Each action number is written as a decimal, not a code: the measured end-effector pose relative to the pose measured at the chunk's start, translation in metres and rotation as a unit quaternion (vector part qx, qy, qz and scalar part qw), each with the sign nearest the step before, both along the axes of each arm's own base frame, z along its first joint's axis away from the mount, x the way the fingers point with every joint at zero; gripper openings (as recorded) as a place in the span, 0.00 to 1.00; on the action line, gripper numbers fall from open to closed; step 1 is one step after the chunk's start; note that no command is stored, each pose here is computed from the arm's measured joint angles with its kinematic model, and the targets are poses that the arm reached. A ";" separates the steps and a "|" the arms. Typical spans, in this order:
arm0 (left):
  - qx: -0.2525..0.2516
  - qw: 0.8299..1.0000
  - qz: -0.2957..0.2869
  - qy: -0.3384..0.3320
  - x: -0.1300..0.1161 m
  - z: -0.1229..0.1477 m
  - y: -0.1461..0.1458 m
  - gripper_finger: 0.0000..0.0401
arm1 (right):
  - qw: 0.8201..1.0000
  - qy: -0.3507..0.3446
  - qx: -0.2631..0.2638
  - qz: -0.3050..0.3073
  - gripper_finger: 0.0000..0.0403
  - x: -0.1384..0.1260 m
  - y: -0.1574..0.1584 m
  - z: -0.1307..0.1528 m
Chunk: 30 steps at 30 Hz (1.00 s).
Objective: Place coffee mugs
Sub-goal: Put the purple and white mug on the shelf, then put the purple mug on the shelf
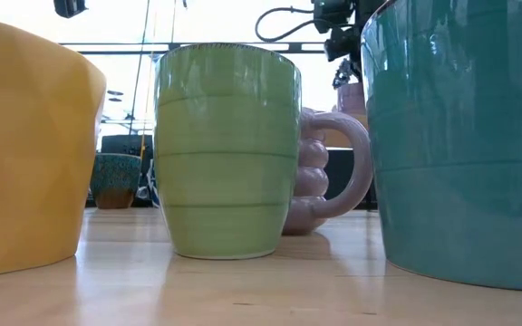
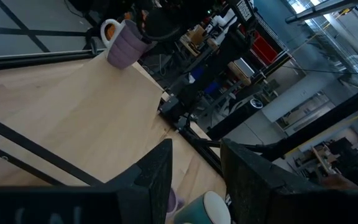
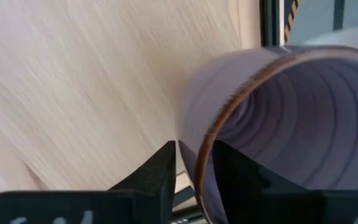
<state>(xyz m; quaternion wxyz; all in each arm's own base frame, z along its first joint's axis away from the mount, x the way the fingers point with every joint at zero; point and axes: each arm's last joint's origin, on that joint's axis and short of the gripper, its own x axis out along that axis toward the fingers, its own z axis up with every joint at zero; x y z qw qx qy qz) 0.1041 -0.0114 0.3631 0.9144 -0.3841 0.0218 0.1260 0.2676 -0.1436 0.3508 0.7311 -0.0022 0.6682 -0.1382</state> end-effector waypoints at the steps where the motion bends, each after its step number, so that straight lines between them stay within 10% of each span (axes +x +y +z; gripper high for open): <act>1: 0.000 1.000 0.000 0.000 0.000 0.000 0.000 0.35 | 1.000 -0.004 0.005 -0.005 0.26 0.000 0.000 0.000; 14: -0.002 1.000 -0.009 -0.001 0.000 0.000 -0.001 0.35 | 0.999 -0.025 0.007 -0.038 0.27 0.003 0.000 0.000; 30: -0.009 1.000 -0.009 -0.010 0.000 0.002 -0.001 0.35 | 0.998 -0.040 0.003 -0.054 0.53 0.002 0.002 0.011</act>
